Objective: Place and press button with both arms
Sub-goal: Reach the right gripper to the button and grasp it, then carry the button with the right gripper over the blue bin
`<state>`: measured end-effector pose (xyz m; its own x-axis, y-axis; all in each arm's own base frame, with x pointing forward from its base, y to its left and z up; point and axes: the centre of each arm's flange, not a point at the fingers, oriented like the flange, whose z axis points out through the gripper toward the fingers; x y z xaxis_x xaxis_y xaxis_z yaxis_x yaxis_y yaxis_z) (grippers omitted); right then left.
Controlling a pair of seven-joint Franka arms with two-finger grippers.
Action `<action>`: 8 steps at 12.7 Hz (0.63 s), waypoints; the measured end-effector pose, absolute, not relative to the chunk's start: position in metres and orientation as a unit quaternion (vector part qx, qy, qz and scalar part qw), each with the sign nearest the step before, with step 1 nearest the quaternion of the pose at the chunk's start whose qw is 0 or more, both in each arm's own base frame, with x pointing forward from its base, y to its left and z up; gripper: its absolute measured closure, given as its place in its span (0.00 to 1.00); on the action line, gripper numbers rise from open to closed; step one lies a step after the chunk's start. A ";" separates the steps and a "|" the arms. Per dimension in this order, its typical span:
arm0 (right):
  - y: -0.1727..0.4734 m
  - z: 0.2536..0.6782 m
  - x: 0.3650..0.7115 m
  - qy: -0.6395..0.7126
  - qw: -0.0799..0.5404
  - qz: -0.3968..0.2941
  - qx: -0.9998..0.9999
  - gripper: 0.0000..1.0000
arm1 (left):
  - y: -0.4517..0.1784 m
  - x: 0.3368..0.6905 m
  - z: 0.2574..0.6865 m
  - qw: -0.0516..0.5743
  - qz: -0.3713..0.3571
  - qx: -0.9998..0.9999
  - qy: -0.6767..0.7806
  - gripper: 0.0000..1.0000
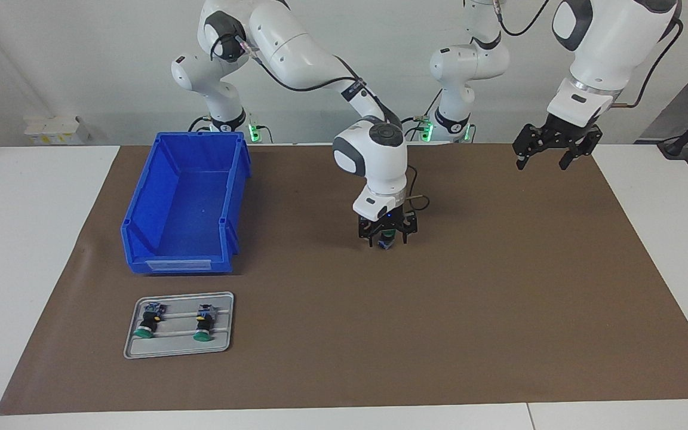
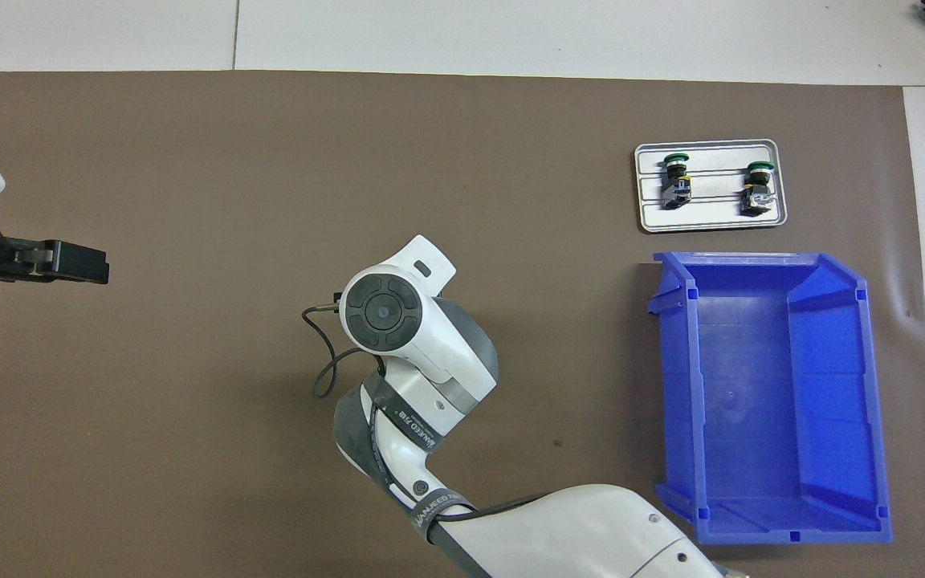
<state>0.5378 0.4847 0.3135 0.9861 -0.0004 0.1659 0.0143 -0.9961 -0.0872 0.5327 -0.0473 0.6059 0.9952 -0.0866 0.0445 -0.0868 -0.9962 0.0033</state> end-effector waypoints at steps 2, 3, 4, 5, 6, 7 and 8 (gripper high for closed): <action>0.484 0.310 0.536 -0.004 0.041 -0.081 -0.996 0.09 | -0.047 0.533 0.606 0.003 0.022 0.999 -0.043 0.00; 0.484 0.309 0.536 -0.004 0.041 -0.081 -0.996 0.21 | -0.047 0.533 0.606 0.003 0.022 0.999 -0.043 0.00; 0.484 0.309 0.536 -0.005 0.041 -0.080 -0.996 0.34 | -0.047 0.533 0.606 0.003 0.022 0.999 -0.043 0.00; 0.483 0.309 0.536 -0.005 0.040 -0.080 -0.996 0.48 | -0.047 0.533 0.606 0.003 0.022 0.999 -0.043 0.00; 0.484 0.309 0.536 -0.005 0.040 -0.080 -0.996 0.58 | -0.047 0.533 0.606 0.003 0.022 0.999 -0.043 0.00; 0.483 0.308 0.535 -0.005 0.039 -0.080 -0.996 0.69 | -0.047 0.533 0.606 0.003 0.022 0.999 -0.043 0.00; 0.484 0.308 0.535 -0.006 0.039 -0.080 -0.996 0.70 | -0.047 0.533 0.606 0.003 0.022 0.999 -0.043 0.00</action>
<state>0.5349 0.4838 0.3079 0.9871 0.0061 0.1598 0.0185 -0.9969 -0.0764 0.5327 -0.0473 0.6059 0.9953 -0.0866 0.0445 -0.0868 -0.9962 0.0033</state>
